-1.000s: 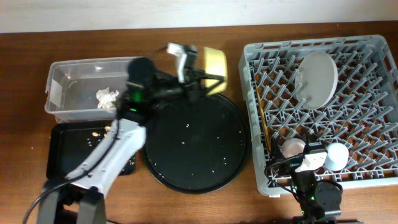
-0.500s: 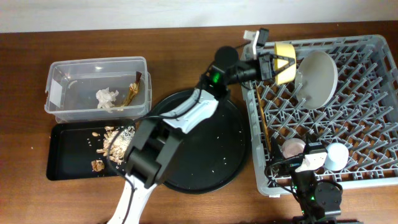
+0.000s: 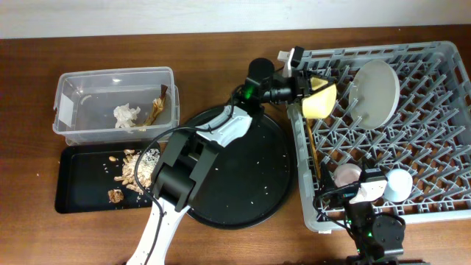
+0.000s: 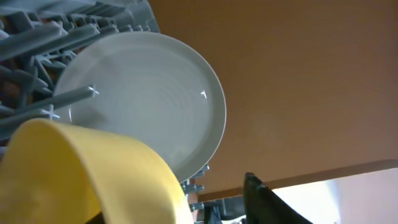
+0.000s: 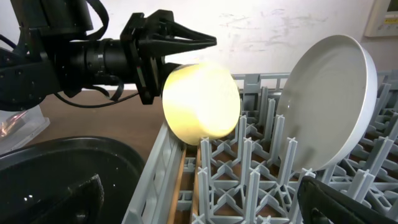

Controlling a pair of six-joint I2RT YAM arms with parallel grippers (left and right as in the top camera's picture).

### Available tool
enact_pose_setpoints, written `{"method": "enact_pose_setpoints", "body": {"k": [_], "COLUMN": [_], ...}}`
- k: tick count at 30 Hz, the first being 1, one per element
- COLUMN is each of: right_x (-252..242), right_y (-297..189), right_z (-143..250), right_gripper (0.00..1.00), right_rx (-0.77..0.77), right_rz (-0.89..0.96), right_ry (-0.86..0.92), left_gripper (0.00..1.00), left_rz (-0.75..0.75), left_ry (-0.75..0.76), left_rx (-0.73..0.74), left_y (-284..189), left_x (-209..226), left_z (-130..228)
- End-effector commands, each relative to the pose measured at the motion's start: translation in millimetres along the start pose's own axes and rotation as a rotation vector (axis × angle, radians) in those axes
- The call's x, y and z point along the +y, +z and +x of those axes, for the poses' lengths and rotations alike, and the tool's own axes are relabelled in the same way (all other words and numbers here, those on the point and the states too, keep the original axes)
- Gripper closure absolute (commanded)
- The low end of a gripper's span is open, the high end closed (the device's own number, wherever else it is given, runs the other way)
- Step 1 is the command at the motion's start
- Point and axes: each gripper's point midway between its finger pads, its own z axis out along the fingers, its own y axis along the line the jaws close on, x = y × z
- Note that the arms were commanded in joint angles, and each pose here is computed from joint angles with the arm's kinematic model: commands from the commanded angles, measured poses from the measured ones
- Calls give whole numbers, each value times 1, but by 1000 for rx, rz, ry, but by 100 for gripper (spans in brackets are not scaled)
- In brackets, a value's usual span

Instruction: Sort waste into correct bins and load items into the dishwasher rack

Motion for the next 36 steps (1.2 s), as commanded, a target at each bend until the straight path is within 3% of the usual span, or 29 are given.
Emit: {"method": "enact_pose_setpoints", "body": {"k": [1,3,5,12,13,14,15,16,20,24,27,30,32,36], "right_x": [-1,-1,-1,-1,-1,-1,-1,-1,-1,-1,-1,-1,-1,-1], "right_y": [0,0,0,0,0,0,0,0,0,0,0,0,0,0], "right_z": [2,2,2,2,2,2,2,2,2,2,2,2,2,2], "right_gripper": [2,1,2,2,2,2,2,1,2,2,2,2,2,2], "right_rx": [1,1,1,1,1,1,1,1,1,1,1,1,1,1], "right_rz": [0,0,0,0,0,0,0,0,0,0,0,0,0,0], "right_ry": [-6,-6,-6,-6,-6,-6,-6,-6,-6,-6,-6,-6,-6,-6], "left_gripper": [55,85,99,99,92,73,47,1,1,1,1,1,1,1], "left_rz": [14,13,3,-17,-37,-44,-44,-42,-33,3,-156,-276,-517,-1199], "left_ry": [13,-18,-64,-234,-248,-250,-249,-249,-206,-105,-155,-71,34,266], "left_rx": [18,17,-15,-161,-188,-208,-212,-200,-158,-144,-61,-36,-74,-117], "left_y": [-1,5,6,4,2,-1,-3,-7,-43,-76,-85,-100,-134,-279], "left_x": [-2,-3,-2,3,9,12,12,13,18,-16,7,5,-1,-84], "left_z": [-1,3,-1,-26,-30,-35,-37,-39,-58,-82,-62,-54,-53,-14]}}
